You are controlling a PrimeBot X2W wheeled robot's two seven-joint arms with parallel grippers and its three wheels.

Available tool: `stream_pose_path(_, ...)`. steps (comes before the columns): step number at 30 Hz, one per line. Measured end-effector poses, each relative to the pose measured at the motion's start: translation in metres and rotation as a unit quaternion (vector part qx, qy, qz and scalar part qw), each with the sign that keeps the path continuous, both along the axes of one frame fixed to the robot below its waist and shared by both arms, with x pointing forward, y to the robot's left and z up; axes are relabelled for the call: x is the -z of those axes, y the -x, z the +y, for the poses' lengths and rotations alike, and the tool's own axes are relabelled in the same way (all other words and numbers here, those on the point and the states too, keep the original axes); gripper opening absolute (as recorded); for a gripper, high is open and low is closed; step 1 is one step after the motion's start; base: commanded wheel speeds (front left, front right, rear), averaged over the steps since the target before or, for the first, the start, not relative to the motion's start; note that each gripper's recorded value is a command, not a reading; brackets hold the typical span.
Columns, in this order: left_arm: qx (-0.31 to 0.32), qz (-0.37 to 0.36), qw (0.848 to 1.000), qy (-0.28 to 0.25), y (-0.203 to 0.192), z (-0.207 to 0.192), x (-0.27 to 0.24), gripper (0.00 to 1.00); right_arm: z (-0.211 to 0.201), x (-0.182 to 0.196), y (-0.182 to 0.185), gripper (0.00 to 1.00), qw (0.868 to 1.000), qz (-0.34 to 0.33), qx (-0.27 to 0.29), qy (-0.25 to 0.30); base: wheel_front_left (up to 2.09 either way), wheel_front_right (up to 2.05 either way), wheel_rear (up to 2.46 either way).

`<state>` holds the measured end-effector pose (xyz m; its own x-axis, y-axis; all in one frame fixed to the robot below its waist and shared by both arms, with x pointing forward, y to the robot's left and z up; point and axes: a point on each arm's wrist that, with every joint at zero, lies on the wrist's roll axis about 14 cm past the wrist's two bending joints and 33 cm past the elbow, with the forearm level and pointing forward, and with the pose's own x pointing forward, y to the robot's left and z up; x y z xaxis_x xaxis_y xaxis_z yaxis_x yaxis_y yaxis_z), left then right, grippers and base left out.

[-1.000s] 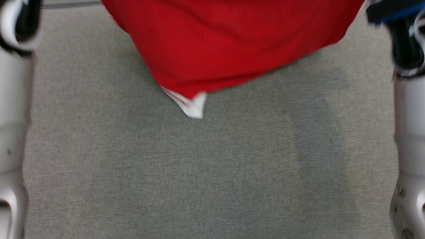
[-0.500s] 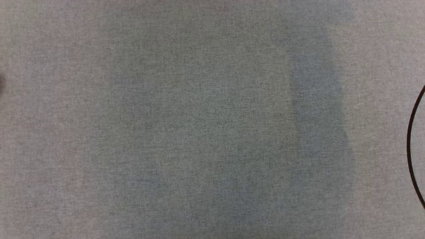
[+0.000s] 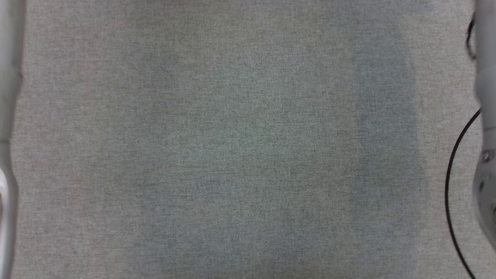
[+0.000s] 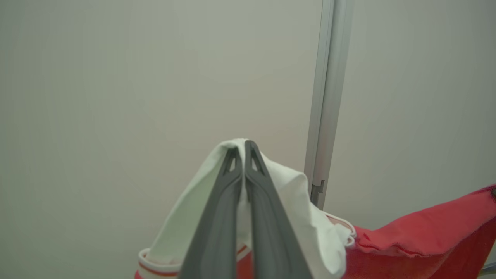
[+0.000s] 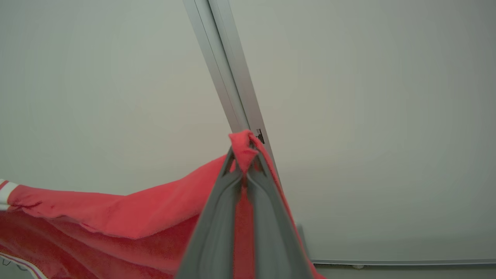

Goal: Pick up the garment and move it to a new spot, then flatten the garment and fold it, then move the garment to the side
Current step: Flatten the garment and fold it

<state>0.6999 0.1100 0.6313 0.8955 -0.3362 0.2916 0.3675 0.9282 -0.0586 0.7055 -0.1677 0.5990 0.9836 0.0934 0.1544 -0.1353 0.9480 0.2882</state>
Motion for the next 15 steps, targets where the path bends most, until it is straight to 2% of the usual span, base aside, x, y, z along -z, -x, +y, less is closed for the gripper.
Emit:
stream_pose_path(7,-0.016,0.065,0.997,0.041,0.047,0.015,0.071,0.0,0.011,0.062,0.044,0.0,0.999,0.034,-0.011,-0.031,0.0,0.0,0.0)
stream_pose_path(15,-0.052,0.128,0.987,0.078,0.148,0.027,0.13,0.0,-0.003,0.141,0.138,0.0,0.991,0.117,-0.002,-0.057,0.0,0.0,0.0)
